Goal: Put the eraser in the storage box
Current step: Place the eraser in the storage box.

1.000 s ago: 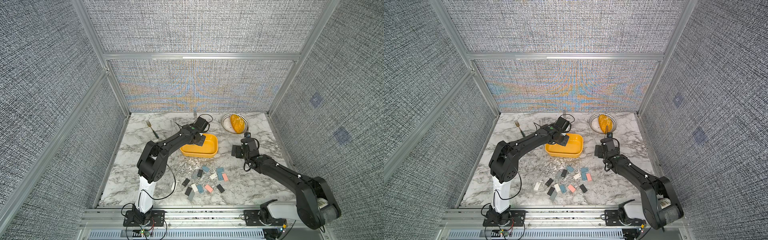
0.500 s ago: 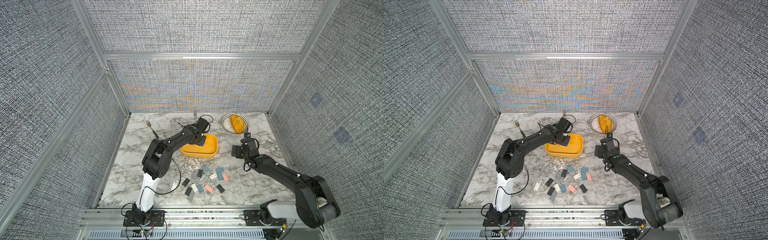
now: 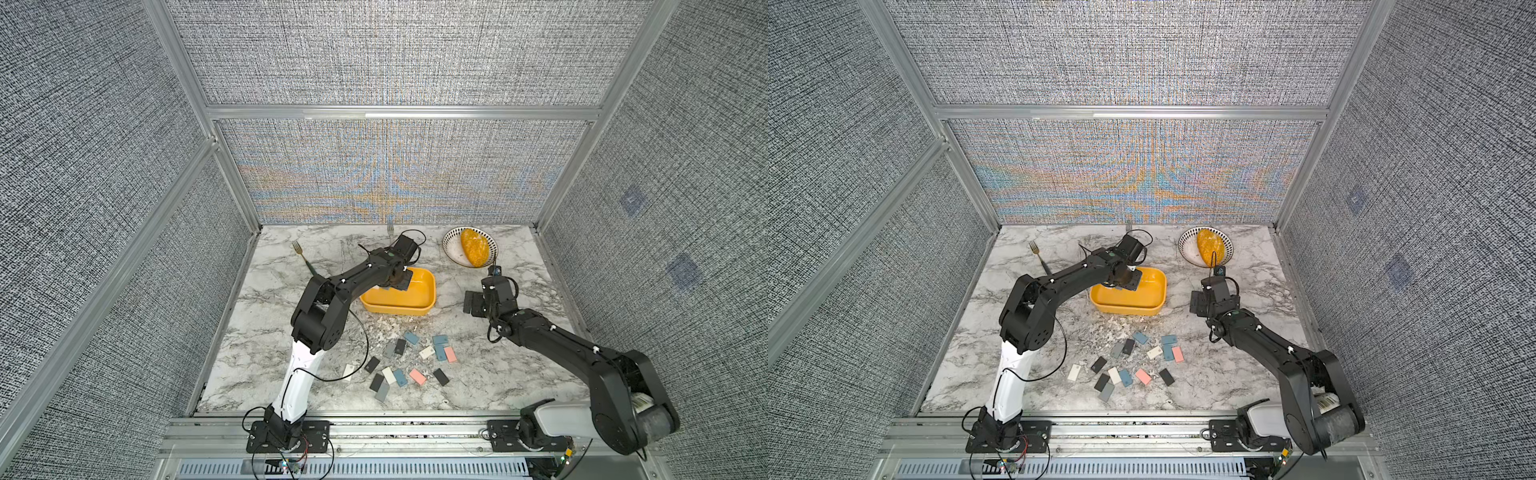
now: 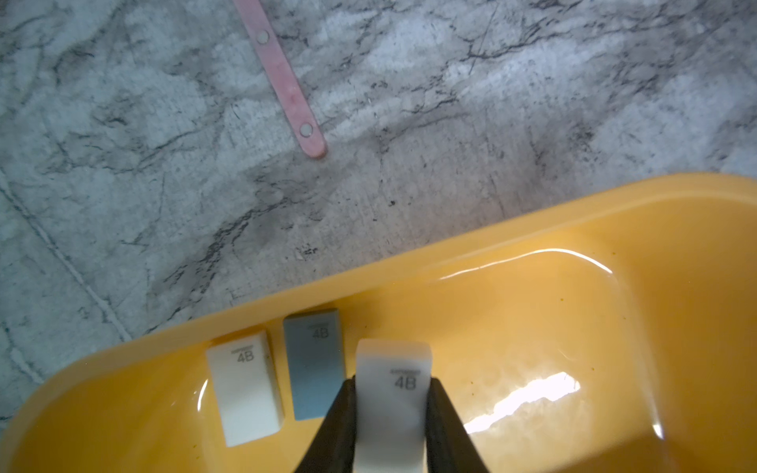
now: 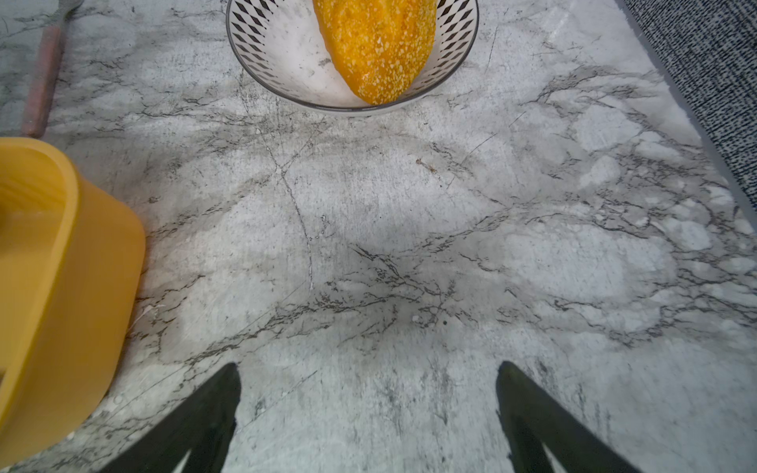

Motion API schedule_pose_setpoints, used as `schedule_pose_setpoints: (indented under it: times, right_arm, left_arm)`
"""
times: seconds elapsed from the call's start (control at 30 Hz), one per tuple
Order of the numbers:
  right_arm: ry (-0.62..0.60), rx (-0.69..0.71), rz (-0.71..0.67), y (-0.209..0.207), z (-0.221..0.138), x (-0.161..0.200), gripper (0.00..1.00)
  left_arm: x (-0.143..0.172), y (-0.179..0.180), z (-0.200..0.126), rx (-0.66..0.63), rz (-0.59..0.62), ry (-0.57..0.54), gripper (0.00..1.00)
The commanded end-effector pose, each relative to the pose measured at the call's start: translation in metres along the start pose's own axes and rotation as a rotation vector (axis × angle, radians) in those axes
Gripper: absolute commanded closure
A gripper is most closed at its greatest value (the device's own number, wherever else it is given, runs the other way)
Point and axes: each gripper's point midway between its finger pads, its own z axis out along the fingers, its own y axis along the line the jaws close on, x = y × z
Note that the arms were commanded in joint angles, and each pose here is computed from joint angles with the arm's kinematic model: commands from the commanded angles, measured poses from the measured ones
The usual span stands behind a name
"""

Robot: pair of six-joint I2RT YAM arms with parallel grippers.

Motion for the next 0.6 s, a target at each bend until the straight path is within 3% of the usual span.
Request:
schedule_pose_setpoints:
  times: [0.0, 0.57]
  right_arm:
    - [0.006, 0.009, 0.000, -0.001, 0.001, 0.003, 0.02]
    - [0.008, 0.010, 0.001, -0.003, 0.001, 0.005, 0.02]
  left_arm:
    - [-0.004, -0.001, 0.004, 0.013, -0.014, -0.010, 0.71]
    - [-0.004, 0.000, 0.020, 0.007, -0.024, 0.004, 0.71]
